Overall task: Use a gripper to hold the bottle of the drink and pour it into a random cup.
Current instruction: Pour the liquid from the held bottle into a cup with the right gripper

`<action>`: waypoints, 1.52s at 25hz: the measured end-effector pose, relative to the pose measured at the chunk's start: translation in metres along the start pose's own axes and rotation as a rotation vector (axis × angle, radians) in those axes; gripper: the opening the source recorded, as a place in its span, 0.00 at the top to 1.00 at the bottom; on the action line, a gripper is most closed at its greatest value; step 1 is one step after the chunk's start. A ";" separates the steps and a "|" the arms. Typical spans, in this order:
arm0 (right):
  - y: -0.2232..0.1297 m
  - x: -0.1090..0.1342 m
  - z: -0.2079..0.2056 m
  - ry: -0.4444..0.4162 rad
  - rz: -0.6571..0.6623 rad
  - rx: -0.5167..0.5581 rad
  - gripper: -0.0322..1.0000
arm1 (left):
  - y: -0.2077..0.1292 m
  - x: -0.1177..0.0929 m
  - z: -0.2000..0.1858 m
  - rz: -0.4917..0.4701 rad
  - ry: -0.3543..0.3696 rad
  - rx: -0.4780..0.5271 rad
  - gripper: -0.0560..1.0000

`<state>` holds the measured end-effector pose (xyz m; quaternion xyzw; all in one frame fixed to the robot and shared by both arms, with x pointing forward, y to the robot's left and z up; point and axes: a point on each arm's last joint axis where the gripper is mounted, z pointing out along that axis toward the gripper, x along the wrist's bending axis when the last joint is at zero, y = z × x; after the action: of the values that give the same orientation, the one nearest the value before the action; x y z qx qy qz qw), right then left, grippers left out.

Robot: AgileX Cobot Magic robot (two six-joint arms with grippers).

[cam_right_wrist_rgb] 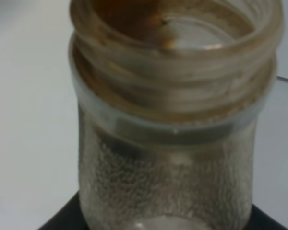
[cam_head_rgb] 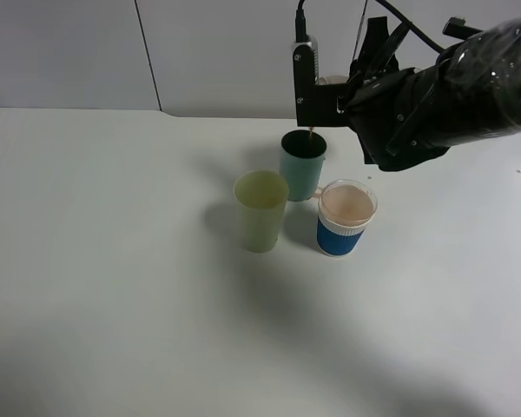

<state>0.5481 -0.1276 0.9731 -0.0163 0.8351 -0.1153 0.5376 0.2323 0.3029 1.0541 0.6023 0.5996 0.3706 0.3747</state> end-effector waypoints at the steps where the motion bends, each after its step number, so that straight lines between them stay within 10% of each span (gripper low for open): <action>1: 0.000 0.000 0.000 0.000 -0.009 -0.001 0.62 | 0.000 0.000 0.000 0.000 0.000 0.000 0.07; 38: -0.002 -0.002 -0.001 -0.025 -0.125 0.054 0.62 | 0.000 0.000 0.000 0.000 0.000 0.000 0.07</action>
<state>0.5475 -0.1294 0.9756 -0.0552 0.8222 -0.1711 0.5400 0.2323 0.3029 1.0541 0.6023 0.5996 0.3706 0.3747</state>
